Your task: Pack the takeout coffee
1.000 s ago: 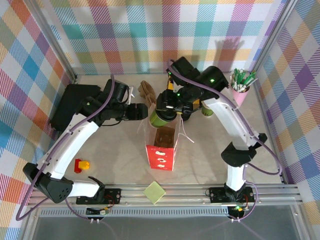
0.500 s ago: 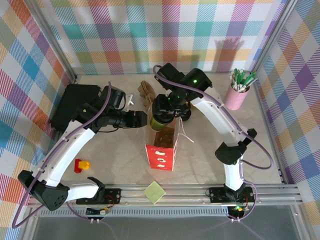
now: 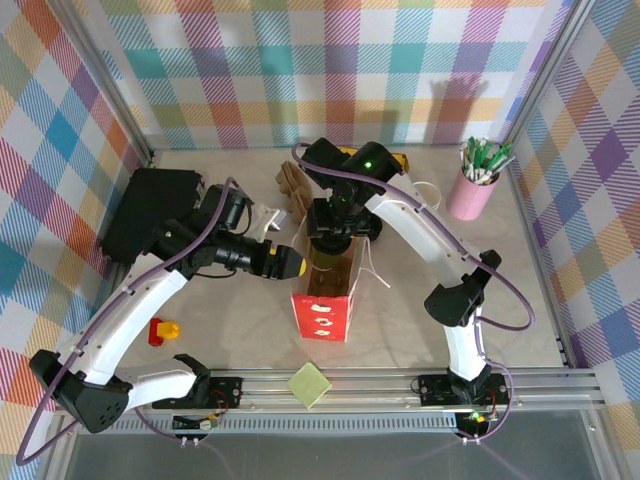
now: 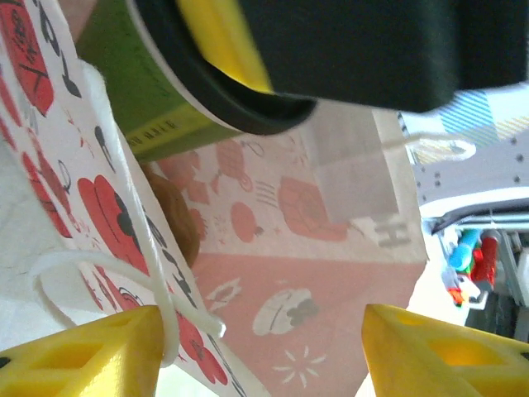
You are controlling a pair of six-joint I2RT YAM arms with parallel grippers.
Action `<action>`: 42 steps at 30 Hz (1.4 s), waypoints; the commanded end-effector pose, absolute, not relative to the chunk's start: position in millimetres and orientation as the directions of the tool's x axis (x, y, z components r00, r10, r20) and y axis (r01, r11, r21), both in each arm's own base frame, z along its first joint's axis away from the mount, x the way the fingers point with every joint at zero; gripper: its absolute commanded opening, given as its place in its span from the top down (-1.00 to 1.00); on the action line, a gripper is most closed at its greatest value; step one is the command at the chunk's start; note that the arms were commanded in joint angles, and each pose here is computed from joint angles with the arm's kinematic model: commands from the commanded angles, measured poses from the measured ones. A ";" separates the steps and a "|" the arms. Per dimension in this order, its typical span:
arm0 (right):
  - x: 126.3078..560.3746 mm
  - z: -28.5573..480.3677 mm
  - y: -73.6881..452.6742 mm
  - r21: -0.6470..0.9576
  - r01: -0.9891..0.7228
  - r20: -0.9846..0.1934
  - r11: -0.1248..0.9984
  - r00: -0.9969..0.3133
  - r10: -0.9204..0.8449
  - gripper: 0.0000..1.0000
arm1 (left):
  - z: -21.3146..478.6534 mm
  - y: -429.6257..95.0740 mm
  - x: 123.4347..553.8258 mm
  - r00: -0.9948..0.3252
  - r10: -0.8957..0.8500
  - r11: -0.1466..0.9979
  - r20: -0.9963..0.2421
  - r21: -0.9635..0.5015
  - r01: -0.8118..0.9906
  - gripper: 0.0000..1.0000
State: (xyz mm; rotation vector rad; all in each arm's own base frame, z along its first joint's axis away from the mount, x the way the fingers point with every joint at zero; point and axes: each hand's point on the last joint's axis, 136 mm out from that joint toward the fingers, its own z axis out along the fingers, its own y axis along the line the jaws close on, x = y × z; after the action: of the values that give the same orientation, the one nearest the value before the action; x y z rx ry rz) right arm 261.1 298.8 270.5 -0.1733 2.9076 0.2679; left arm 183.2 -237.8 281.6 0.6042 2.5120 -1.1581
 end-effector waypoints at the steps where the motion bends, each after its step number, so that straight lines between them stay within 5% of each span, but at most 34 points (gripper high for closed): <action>1: 234.7 260.4 263.8 0.021 -0.150 -0.110 0.989 -0.983 -0.146 -0.18 | 286.6 -246.6 161.1 -0.837 0.312 0.479 -0.449 -0.686 0.547 -0.32; 10: 234.7 263.0 260.7 0.020 -0.155 -0.118 0.988 -0.981 -0.151 -0.18 | 282.8 -267.5 163.4 -0.837 0.326 0.438 -0.439 -0.714 0.546 -0.36; 21: 229.1 246.2 274.0 0.003 -0.176 -0.067 0.984 -0.982 -0.176 -0.17 | 305.7 -236.4 196.7 -0.847 0.173 0.548 -0.503 -0.665 0.508 -0.32; 42: 236.6 229.4 284.9 -0.048 -0.137 -0.068 0.989 -0.988 -0.140 -0.15 | 292.4 -149.6 275.8 -0.834 -0.269 0.834 -0.482 -0.550 0.049 -0.30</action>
State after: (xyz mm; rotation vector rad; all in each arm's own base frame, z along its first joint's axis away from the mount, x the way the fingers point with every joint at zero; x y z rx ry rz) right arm 260.0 312.8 235.7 -0.2305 2.9555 0.1362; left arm 267.2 -167.2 288.9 -0.0308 2.4734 -0.8477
